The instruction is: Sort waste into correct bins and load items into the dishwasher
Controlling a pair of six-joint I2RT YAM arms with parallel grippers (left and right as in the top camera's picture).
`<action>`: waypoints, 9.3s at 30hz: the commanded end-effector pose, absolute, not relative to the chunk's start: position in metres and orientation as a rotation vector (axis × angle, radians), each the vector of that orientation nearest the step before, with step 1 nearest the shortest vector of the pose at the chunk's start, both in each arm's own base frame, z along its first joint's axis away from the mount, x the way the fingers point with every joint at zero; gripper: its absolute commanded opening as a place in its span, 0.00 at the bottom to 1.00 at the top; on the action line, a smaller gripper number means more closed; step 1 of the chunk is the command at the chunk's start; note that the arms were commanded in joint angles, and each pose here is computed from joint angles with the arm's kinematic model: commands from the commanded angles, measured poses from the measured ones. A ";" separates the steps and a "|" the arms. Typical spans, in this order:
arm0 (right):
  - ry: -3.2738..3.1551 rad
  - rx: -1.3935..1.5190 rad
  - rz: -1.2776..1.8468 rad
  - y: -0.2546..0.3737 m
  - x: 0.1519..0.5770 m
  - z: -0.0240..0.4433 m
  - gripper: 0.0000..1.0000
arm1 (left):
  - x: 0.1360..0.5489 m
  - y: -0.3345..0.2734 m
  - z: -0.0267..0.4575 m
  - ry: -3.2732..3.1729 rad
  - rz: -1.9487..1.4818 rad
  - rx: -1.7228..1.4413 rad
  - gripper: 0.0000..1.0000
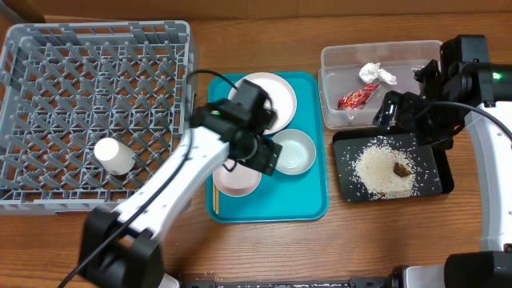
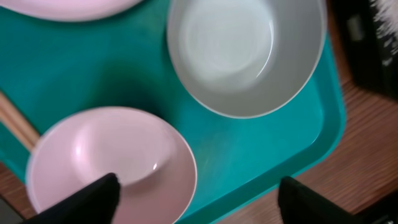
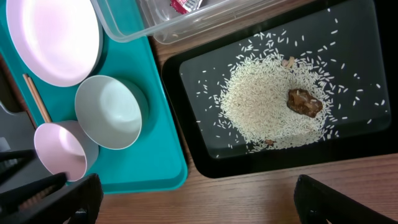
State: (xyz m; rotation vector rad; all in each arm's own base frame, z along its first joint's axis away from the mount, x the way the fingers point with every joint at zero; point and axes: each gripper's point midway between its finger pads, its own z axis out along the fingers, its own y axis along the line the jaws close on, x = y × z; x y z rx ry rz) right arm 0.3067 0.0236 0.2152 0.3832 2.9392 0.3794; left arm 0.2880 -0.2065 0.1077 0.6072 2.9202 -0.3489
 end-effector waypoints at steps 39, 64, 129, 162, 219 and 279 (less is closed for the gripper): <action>2.924 0.378 0.386 0.025 0.306 0.221 1.00 | 0.423 -0.006 0.239 2.455 -0.645 0.215 0.04; 2.936 0.382 0.386 0.025 0.303 0.221 1.00 | 0.443 0.097 0.157 2.143 -1.331 -0.151 0.04; 2.935 0.826 -0.082 -0.042 0.275 0.213 1.00 | 0.294 -0.287 0.053 2.876 -0.182 1.310 0.04; 2.933 0.821 -0.082 -0.042 0.276 0.213 1.00 | 0.446 0.003 0.235 2.142 -1.310 0.183 0.04; 2.936 0.814 -0.066 -0.040 0.277 0.213 1.00 | 0.295 -0.133 0.082 3.114 -0.250 -0.659 1.00; 2.940 0.815 -0.060 -0.039 0.276 0.213 1.00 | 0.288 -0.135 0.004 3.017 -0.095 -0.144 1.00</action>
